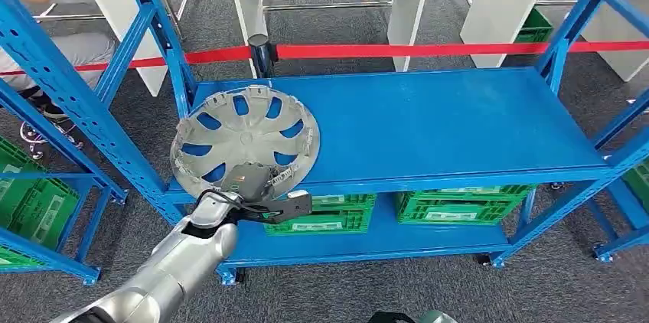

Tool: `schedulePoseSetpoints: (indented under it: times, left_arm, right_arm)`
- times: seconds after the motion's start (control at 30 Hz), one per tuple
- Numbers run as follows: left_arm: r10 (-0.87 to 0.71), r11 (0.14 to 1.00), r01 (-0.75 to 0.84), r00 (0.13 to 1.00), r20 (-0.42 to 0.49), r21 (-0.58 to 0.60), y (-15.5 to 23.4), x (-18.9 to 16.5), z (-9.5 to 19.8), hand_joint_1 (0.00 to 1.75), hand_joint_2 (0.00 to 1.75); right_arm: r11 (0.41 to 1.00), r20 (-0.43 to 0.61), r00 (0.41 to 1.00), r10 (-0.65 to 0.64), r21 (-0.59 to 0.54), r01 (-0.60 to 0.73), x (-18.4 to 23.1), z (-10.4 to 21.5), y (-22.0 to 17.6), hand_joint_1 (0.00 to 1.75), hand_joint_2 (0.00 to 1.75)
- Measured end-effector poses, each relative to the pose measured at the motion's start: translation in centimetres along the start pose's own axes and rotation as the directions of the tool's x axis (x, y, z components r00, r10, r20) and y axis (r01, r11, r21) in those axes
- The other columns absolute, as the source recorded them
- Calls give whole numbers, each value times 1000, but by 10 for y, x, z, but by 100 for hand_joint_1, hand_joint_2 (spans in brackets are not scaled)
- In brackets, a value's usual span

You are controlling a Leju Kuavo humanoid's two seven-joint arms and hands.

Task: Take the parts from the cabinet and place them on the table.

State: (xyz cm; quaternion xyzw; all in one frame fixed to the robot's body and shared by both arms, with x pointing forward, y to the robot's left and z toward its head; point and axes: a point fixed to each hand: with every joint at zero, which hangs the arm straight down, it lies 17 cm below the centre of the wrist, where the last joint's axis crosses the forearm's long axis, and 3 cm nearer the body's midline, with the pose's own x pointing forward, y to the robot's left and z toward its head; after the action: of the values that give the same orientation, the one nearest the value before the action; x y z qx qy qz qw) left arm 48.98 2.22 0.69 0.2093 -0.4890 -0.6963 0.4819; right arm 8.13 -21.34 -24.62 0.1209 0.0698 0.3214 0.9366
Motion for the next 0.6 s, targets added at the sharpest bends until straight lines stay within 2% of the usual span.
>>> schedulePoseSetpoints:
  times: [0.43,0.47,0.5,0.6]
  left_arm:
    - [2,1000,-2,1000,1,5,1,1,0,175,175]
    - [2,1000,-2,1000,1,6,1,1,0,9,175]
    - [2,1000,-2,1000,1,6,1,1,0,0,175]
    - [0,1000,0,1000,-1,10,0,0,0,0,175]
  right_arm:
    - [1000,2,1000,1,-3,-1,2,1,-2,0,0]
    - [1000,1,1000,2,-3,-2,2,1,-2,0,0]
    - [1000,1,1000,2,-3,-2,2,1,-2,0,0]
    - [1000,0,1000,3,-4,-3,2,1,-2,0,0]
